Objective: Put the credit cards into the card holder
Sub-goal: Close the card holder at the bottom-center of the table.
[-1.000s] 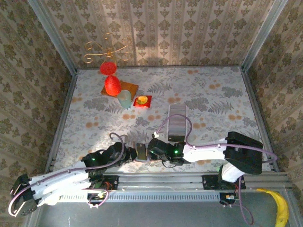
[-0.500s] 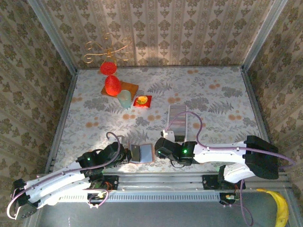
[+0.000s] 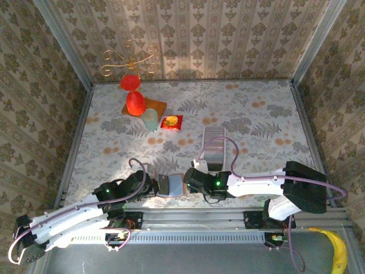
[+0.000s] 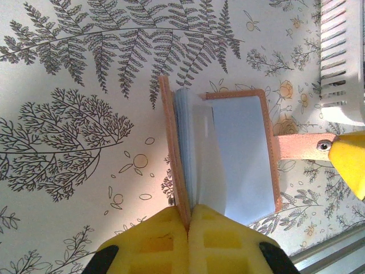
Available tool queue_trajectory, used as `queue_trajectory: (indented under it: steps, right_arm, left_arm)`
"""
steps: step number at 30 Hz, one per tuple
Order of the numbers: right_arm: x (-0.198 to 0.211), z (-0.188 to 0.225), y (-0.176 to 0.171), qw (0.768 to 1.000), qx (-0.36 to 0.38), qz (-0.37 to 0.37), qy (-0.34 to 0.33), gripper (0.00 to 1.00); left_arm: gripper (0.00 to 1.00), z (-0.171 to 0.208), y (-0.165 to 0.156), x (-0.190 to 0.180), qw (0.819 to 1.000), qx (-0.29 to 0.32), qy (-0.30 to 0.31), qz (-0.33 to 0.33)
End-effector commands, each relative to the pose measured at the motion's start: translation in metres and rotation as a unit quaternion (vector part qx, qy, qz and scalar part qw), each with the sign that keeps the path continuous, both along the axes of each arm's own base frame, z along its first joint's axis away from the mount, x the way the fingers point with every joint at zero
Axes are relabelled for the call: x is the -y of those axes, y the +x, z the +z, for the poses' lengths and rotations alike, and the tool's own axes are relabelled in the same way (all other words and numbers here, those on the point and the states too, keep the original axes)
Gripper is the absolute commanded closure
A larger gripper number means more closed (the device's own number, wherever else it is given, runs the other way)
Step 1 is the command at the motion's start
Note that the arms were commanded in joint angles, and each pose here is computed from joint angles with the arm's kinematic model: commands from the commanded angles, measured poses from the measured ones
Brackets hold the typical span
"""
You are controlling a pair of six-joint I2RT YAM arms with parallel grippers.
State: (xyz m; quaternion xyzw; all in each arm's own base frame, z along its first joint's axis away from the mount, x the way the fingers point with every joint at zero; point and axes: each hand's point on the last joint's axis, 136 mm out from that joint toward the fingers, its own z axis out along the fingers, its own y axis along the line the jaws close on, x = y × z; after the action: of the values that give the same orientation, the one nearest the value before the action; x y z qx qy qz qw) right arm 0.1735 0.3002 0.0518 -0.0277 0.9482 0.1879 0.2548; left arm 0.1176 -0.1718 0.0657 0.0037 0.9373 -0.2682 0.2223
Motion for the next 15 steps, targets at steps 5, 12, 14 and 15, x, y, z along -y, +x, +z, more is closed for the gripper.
queue_trajectory:
  steps: [5,12,14,15]
  right_arm:
    - [-0.0042,0.0091,0.0044,1.0,0.012,-0.011,0.017,0.94]
    - [-0.0005,0.0091,0.0037,1.0,0.013,-0.013,0.015,0.92]
    - [-0.0017,0.01,0.0038,1.0,0.014,-0.012,0.02,1.0]
    - [-0.0023,0.0105,0.0037,1.0,0.014,-0.011,0.022,1.0]
  left_arm:
    - [1.0,-0.0057,-0.0042,-0.0065,1.0,-0.007,0.026,-0.013]
    - [1.0,-0.0024,-0.0039,-0.0058,0.999,-0.003,0.028,-0.019]
    - [1.0,-0.0014,-0.0039,-0.0038,0.999,-0.003,0.026,-0.021]
    - [1.0,-0.0006,-0.0042,-0.0024,0.999,-0.004,0.023,-0.024]
